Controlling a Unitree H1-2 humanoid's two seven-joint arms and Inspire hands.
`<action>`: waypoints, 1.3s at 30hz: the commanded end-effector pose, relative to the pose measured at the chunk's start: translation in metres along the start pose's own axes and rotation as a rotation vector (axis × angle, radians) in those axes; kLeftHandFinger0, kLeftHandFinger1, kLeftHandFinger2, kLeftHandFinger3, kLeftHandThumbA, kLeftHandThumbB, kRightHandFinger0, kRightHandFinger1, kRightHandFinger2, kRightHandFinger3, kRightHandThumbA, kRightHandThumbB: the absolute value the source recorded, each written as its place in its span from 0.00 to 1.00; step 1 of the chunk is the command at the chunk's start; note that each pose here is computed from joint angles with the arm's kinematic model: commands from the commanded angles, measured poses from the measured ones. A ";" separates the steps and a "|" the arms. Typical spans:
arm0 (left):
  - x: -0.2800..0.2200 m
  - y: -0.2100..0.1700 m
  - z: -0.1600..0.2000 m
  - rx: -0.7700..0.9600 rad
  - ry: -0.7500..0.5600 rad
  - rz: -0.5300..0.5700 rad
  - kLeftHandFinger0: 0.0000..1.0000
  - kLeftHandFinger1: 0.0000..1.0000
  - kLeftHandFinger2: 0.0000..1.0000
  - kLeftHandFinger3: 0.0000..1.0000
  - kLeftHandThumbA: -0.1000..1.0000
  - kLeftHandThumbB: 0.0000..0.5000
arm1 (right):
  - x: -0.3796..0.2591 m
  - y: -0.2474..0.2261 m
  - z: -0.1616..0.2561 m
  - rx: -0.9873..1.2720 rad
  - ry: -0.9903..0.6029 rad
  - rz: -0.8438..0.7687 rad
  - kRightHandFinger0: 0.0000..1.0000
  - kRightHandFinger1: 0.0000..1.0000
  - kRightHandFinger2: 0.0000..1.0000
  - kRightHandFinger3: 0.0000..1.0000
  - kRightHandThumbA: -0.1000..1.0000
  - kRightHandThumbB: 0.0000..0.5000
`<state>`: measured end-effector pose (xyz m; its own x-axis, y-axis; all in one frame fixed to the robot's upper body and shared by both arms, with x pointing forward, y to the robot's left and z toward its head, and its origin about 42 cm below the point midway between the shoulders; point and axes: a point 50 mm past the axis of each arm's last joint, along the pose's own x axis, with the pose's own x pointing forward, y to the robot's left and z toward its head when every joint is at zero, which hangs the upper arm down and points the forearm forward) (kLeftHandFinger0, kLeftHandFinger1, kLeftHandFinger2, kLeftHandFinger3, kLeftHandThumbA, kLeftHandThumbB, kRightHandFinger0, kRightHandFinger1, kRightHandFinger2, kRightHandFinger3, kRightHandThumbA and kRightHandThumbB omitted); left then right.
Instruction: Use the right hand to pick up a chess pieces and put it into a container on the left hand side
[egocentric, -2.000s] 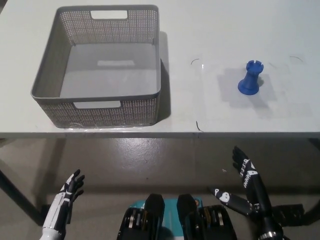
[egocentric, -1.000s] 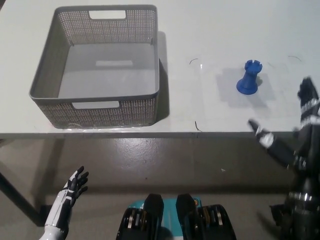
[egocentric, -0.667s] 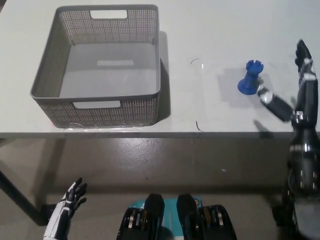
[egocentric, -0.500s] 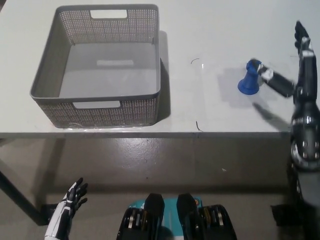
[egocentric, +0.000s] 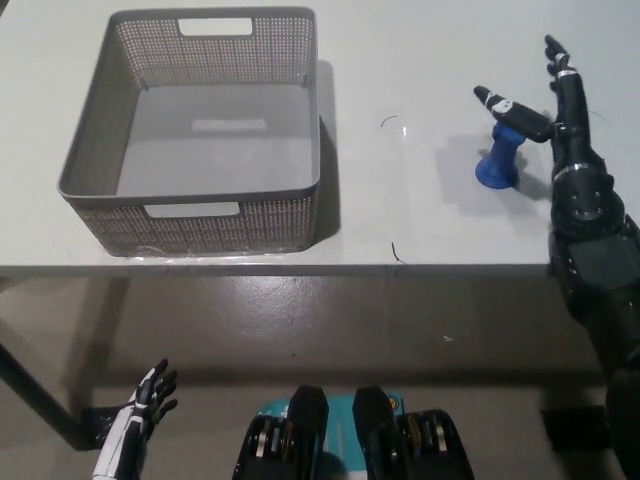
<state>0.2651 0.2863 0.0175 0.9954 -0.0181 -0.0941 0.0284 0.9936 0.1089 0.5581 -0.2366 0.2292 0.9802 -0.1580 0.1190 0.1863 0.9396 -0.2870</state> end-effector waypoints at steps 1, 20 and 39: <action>0.001 0.005 0.008 0.012 -0.056 -0.010 1.00 1.00 1.00 1.00 1.00 0.47 | 0.020 -0.012 0.037 0.066 -0.091 -0.048 1.00 1.00 1.00 1.00 0.87 0.72; 0.001 0.012 0.013 -0.009 -0.070 0.018 1.00 1.00 1.00 1.00 1.00 0.54 | 0.011 0.004 0.005 -0.034 0.077 0.008 1.00 1.00 1.00 1.00 0.96 0.84; -0.003 0.011 0.006 -0.002 -0.070 0.018 1.00 1.00 1.00 1.00 1.00 0.51 | -0.006 0.015 -0.026 -0.113 0.154 0.059 1.00 1.00 1.00 1.00 0.92 0.88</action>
<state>0.2625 0.2944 0.0184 0.9968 0.0023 -0.0794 0.0060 0.9946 0.1033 0.5495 -0.2334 0.1838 0.9855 -0.1553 -0.0678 0.1171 0.9133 -0.3901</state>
